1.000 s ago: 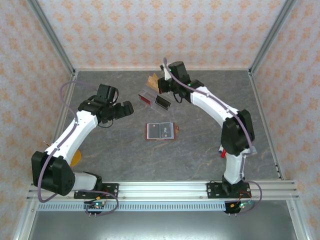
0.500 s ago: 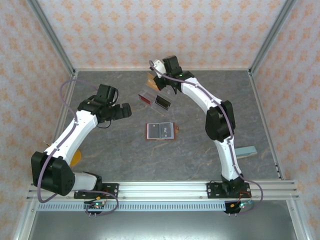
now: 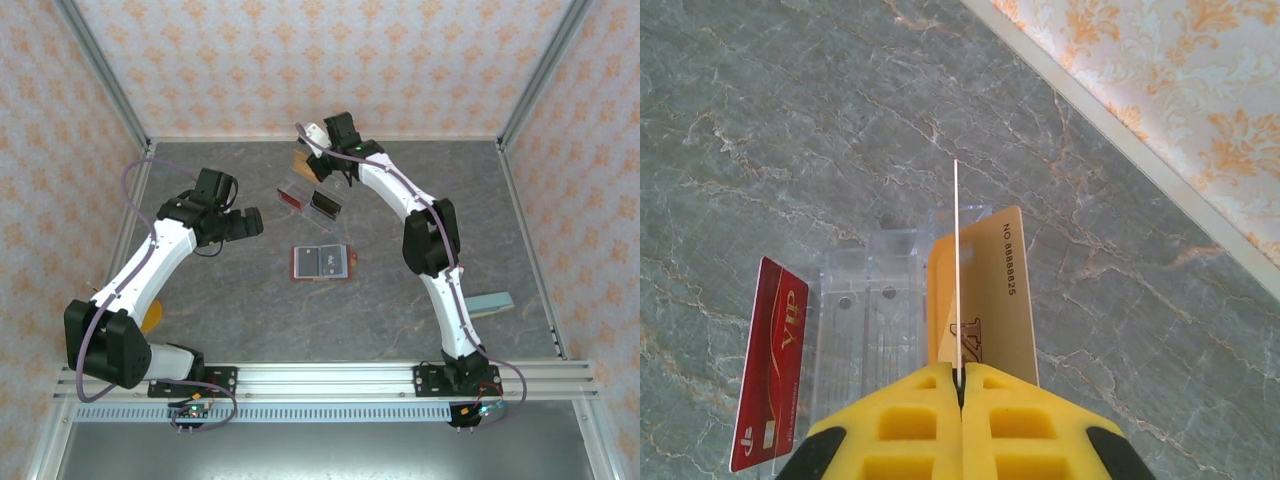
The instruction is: Take the credit cards out of the card holder
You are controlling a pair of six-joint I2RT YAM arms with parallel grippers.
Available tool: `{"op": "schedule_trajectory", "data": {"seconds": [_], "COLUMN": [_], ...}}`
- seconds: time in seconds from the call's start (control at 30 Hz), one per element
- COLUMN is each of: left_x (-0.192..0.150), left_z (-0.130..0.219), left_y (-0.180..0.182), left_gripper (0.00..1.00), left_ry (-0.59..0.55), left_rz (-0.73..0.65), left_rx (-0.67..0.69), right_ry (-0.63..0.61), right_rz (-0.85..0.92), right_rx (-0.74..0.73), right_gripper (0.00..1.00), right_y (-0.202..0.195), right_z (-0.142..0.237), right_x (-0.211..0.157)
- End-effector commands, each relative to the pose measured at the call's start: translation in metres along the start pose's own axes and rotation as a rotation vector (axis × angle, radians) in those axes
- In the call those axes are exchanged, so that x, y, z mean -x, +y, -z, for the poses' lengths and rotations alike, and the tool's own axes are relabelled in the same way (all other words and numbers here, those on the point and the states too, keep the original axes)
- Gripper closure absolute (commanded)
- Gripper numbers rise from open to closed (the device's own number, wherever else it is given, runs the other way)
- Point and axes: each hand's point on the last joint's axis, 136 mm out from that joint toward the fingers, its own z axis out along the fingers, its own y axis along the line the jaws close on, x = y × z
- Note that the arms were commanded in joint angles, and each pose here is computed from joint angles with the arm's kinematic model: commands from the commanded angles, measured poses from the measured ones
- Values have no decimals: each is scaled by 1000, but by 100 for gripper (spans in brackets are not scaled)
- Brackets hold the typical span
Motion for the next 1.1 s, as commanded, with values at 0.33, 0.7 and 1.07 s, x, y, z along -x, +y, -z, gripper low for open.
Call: {"op": "schedule_trajectory", "data": {"seconds": [0.33, 0.7, 1.07], "left_x": [6, 4, -2], "left_z": [9, 8, 0], "left_y": [4, 2, -17], "left_gripper": [0, 0, 0], "left_ry": [-33, -22, 23], "left_rz": [-17, 8, 27], "left_rx": [9, 0, -104], "right_ry": [-21, -81, 57], "right_rz": [-33, -294, -791], "right_rx": [-6, -31, -126], "right_gripper": [80, 61, 54], "right_y": [-6, 2, 52], "right_z": [7, 87, 150], "right_x": [12, 38, -69]}}
